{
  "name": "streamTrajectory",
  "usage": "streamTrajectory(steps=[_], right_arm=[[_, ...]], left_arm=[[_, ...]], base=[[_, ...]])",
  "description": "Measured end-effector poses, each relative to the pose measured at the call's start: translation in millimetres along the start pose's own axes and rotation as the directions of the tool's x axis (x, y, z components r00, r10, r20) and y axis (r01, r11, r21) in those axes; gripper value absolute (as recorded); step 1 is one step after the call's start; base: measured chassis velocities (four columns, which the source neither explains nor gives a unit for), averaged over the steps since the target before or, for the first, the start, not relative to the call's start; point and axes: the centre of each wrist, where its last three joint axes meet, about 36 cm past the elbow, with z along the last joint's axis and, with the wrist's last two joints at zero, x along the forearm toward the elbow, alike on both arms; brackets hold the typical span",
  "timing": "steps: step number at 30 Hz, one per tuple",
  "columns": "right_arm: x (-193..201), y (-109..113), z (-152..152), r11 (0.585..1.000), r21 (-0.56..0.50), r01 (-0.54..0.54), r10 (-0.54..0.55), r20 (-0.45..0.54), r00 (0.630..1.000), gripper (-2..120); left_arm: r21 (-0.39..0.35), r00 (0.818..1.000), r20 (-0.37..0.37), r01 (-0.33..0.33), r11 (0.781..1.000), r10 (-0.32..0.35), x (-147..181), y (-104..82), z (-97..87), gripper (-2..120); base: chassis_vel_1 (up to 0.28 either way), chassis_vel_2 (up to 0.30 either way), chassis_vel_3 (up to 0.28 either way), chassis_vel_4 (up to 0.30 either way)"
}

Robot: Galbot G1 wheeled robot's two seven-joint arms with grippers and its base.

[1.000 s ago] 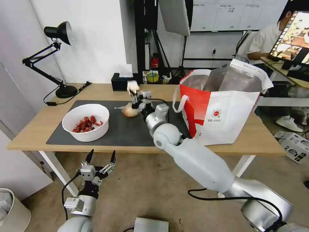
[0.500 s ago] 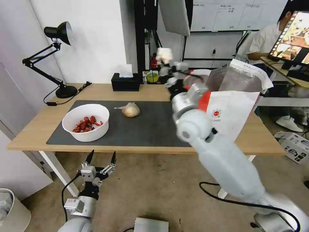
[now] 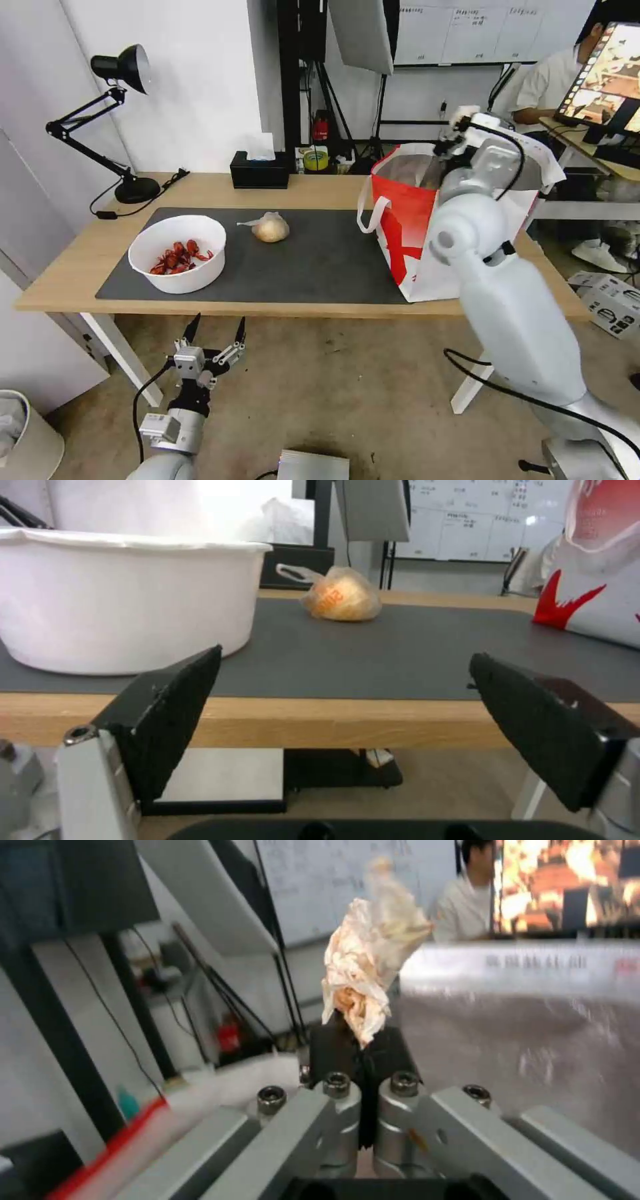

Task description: Pick up the trash from the table and place it into the takeout bag.

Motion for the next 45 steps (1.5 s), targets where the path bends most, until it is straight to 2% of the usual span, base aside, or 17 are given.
streamTrajectory(steps=[4,7,9,11,24,26,28,30,31,32,34,35,36,39,41,42,45], right_arm=[[1,0,0,1.0,-0.013,0.001,-0.002,-0.038,0.999,0],[1,1,0,1.0,-0.019,0.001,-0.002,-0.051,0.999,12],[1,1,0,1.0,-0.021,0.001,-0.003,-0.055,0.998,14],[2,0,-1,1.0,-0.029,0.0,-0.002,-0.067,0.998,27],[5,-1,3,0.999,-0.035,0.015,-0.018,-0.083,0.996,70],[9,0,2,0.993,-0.085,0.083,-0.087,-0.038,0.996,82],[13,1,2,0.984,-0.115,0.136,-0.138,-0.006,0.99,85],[22,0,2,0.942,-0.166,0.291,-0.284,0.064,0.957,95],[29,-2,3,0.899,-0.185,0.396,-0.381,0.111,0.918,99],[29,-2,3,0.899,-0.185,0.396,-0.381,0.111,0.918,99],[40,-5,5,0.821,-0.201,0.534,-0.508,0.171,0.844,100],[40,-5,5,0.821,-0.201,0.534,-0.508,0.171,0.844,100],[44,-6,6,0.795,-0.201,0.572,-0.543,0.185,0.819,100],[61,-16,14,0.685,-0.169,0.709,-0.674,0.223,0.704,100],[64,-18,15,0.671,-0.162,0.724,-0.689,0.223,0.689,100],[78,-29,25,0.625,-0.132,0.769,-0.743,0.2,0.638,100],[93,-45,35,0.594,-0.083,0.8,-0.783,0.167,0.599,100]], left_arm=[[0.0,1.0,-0.002,0.0,1.0,0.0,1,-0.1,0.7,100],[-0.001,1.0,-0.002,0.0,1.0,0.0,1,0.4,0.9,100],[-0.001,1.0,-0.002,0.0,1.0,0.0,1,0.5,0.9,100],[-0.002,1.0,-0.003,0.0,1.0,0.0,1,0.7,1.1,100],[-0.002,1.0,-0.002,-0.002,1.0,0.002,0,0.5,1.5,100],[-0.002,1.0,-0.002,-0.003,1.0,0.003,0,0.5,1.5,100],[-0.002,1.0,-0.003,-0.003,1.0,0.003,0,0.5,1.5,100],[-0.002,1.0,-0.002,-0.003,1.0,0.003,0,0.3,1.2,100],[-0.001,1.0,0.0,-0.002,1.0,0.002,0,0.1,0.8,100],[-0.001,1.0,0.0,-0.002,1.0,0.002,0,0.1,0.8,100],[-0.001,1.0,0.0,-0.003,1.0,0.003,1,-0.2,0.3,100],[-0.001,1.0,0.0,-0.003,1.0,0.003,1,-0.2,0.3,100],[-0.001,1.0,0.0,-0.003,1.0,0.003,1,-0.3,0.0,100],[-0.002,1.0,0.001,-0.003,1.0,0.003,1,-0.4,-1.0,100],[-0.002,1.0,0.002,-0.003,1.0,0.003,1,-0.5,-1.3,100],[-0.002,1.0,0.004,-0.003,1.0,0.003,1,-0.6,-2.1,100],[-0.003,1.0,0.006,-0.003,1.0,0.003,1,-0.5,-3.0,100]], base=[[0.0,0.0,0.0,0.0],[0.0,0.0,0.0,0.0],[0.0,0.0,0.0,0.0],[0.0,0.0,0.0,0.0],[0.0,0.0,0.0,0.0],[0.0,0.0,0.0,0.0],[0.0,0.0,0.0,0.0],[0.0,0.0,0.0,0.0],[0.0,0.0,0.0,0.0],[0.0,0.0,0.0,0.0],[0.0,0.0,0.0,0.0],[0.0,0.0,0.0,0.0],[0.0,0.0,0.0,0.0],[0.0,0.0,0.0,0.0],[0.0,0.0,0.0,0.0],[0.0,0.0,0.0,0.0],[0.0,0.0,0.0,0.0]])
